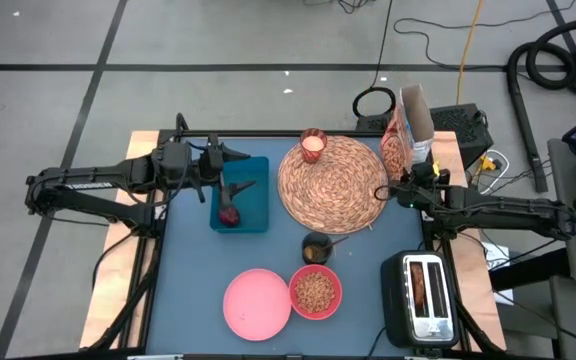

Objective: Arrange a breakfast setting
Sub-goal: Pour the cereal into the pink bowl

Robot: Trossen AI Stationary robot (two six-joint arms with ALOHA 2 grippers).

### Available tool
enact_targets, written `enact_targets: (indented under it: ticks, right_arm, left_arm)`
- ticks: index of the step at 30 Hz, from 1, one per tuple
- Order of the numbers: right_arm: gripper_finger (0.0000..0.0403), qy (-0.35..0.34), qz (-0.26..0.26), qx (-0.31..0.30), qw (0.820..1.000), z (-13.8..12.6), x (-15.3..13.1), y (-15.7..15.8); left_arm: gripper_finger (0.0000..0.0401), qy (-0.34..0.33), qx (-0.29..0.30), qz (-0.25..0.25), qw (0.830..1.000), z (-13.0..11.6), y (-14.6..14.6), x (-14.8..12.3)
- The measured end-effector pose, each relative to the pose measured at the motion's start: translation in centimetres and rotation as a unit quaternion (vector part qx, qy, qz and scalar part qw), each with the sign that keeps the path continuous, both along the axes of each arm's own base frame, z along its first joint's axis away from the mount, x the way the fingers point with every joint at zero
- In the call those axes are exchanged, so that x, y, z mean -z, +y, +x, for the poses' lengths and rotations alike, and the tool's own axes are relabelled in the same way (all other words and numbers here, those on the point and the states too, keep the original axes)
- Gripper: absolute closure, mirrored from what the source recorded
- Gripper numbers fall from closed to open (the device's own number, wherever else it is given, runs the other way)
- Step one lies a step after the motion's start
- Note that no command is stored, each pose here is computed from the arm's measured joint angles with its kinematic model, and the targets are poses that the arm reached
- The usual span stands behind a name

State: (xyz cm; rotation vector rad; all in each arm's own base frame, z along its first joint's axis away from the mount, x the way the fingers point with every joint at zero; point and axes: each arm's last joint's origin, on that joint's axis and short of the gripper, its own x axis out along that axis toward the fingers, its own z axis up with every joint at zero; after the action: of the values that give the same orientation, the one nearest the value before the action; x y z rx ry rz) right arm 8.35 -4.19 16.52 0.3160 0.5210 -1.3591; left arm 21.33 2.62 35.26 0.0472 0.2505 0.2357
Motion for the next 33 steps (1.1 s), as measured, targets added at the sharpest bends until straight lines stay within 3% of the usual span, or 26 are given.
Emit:
enact_targets:
  ticks: [6,18,23,33]
  right_arm:
    - [0.0238,0.002,0.011,-0.007,1.0,-0.01,0.13,0.05]
    - [0.0075,-0.007,0.079,-0.044,0.996,0.12,0.48,0.33]
    - [0.0056,-0.005,0.074,-0.041,0.996,0.11,0.47,0.31]
    - [0.0055,-0.007,0.073,-0.041,0.997,0.12,0.45,0.3]
  left_arm:
    - [0.0068,0.0,0.0,0.0,1.0,0.0,0.0,0.0]
    - [0.0068,0.0,0.0,0.0,1.0,0.0,-0.01,0.0]
    - [0.0068,0.0,0.0,-0.001,1.0,0.0,-0.01,0.0]
    - [0.0068,-0.002,-0.002,-0.01,1.0,0.0,-0.01,0.0]
